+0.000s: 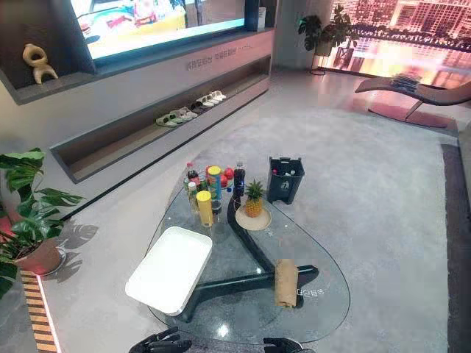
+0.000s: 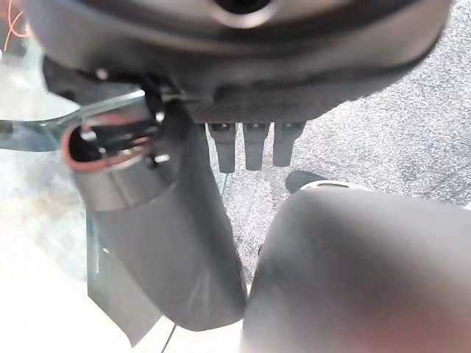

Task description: Wipe the table with a cloth and put it in the basket.

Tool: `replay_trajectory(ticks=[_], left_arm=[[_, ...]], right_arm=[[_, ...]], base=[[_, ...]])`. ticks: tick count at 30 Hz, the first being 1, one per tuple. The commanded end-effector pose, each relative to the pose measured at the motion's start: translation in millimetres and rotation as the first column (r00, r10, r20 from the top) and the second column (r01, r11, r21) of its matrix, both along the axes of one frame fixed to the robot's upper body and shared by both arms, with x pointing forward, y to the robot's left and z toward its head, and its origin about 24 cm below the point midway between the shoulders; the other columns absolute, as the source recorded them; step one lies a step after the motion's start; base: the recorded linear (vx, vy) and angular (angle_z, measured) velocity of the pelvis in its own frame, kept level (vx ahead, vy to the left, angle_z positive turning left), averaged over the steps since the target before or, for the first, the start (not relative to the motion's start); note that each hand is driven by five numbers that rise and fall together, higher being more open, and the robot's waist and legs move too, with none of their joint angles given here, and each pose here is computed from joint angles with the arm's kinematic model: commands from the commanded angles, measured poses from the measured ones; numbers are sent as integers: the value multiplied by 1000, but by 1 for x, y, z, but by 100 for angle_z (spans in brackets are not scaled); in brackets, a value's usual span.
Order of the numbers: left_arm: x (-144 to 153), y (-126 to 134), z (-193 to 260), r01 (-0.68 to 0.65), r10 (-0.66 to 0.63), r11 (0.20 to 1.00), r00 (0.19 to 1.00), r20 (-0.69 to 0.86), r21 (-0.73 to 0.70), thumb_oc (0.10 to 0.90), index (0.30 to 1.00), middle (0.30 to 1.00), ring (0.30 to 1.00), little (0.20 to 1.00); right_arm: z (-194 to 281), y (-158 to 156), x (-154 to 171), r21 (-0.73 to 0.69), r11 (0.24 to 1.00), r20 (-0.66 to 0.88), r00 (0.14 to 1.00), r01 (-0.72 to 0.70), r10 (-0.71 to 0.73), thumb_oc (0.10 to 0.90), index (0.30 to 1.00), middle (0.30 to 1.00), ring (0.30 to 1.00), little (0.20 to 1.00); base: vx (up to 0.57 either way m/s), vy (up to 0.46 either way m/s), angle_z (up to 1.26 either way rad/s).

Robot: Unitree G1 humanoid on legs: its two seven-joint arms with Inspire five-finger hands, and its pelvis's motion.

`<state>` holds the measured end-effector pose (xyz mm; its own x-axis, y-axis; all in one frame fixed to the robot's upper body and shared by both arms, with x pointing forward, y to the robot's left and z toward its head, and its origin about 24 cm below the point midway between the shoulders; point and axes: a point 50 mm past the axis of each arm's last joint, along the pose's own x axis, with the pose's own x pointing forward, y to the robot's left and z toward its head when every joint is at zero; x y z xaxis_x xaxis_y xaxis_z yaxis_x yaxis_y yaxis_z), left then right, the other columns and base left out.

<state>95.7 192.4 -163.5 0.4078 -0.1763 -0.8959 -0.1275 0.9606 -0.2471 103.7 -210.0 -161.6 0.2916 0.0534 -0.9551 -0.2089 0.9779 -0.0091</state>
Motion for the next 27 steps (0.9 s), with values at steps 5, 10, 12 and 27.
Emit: replay_trajectory(ticks=[5,10,12,27], left_arm=[[21,-18,3,34,-30,997,998,63,-66,800,900,900,900,900],[22,-19,4,45,-41,997,997,67,-62,800,900,900,900,900],[23,-19,4,48,-44,997,997,67,-61,800,900,900,900,900],[24,-17,4,31,-28,998,998,64,-53,800,900,900,900,900]], right_arm=[[2,16,18,53,998,41,999,-24,22,800,900,900,900,900],[2,16,19,53,998,44,999,-21,18,800,900,900,900,900],[2,16,20,54,998,46,999,-21,19,800,900,900,900,900],[4,16,22,44,998,70,997,-41,38,800,900,900,900,900]], base=[[51,72,-32],[0,0,0],[0,0,0],[0,0,0]])
